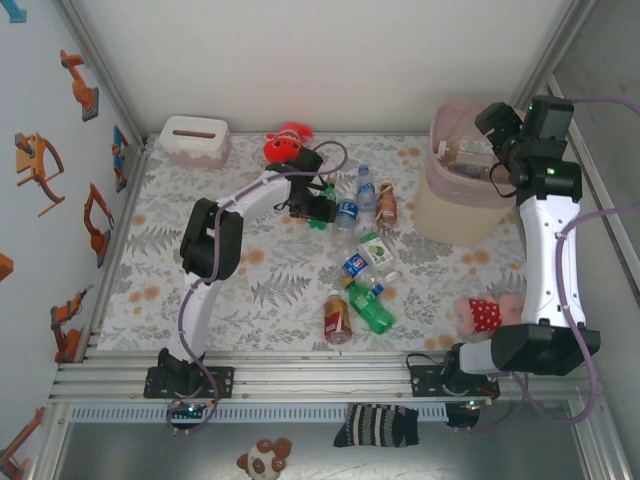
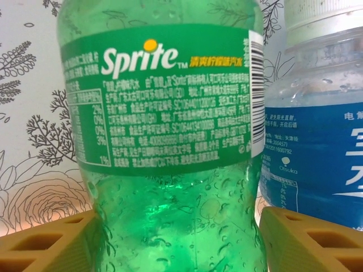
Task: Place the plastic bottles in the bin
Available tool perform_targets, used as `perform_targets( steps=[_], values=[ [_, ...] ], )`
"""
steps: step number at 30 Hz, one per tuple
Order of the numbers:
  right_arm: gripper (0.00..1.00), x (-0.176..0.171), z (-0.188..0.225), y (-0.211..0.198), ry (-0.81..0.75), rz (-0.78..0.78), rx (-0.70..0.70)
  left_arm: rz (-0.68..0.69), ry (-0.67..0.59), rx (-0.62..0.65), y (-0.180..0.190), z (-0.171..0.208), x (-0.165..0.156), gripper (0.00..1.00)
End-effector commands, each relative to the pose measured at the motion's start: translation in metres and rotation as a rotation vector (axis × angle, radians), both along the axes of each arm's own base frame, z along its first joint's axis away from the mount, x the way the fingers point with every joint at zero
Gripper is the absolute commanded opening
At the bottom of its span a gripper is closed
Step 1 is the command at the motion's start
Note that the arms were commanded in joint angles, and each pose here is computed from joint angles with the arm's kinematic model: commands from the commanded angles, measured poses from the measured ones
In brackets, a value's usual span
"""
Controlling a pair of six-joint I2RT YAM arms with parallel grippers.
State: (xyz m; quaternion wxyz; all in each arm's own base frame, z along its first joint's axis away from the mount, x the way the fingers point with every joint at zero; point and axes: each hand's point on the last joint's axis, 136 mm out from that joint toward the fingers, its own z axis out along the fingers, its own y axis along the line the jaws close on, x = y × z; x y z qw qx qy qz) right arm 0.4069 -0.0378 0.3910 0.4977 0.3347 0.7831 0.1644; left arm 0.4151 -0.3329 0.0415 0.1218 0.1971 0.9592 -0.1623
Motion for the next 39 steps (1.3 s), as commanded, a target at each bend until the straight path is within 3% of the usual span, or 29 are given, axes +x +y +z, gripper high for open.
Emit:
perform_targets(
  steps=[1, 10, 23, 32, 39],
  values=[
    [0.87, -0.002, -0.001, 0.002, 0.002, 0.002, 0.013, 0.005, 0.04, 0.004, 0.005, -0.012, -0.005, 0.7],
    [0.87, -0.001, -0.003, 0.004, 0.01, 0.003, 0.017, 0.002, 0.064, 0.009, 0.008, -0.019, -0.013, 0.71],
    [0.87, 0.0, -0.002, 0.013, -0.003, 0.056, 0.013, 0.022, 0.009, 0.0, 0.016, -0.002, -0.016, 0.56],
    [0.84, -0.001, 0.026, 0.08, -0.223, 0.478, 0.019, 0.038, -0.113, -0.082, 0.027, 0.047, -0.025, 0.54],
    [0.82, -0.01, 0.046, 0.113, -0.41, 0.683, 0.079, -0.003, -0.236, -0.261, 0.017, 0.103, -0.038, 0.51]
  ],
)
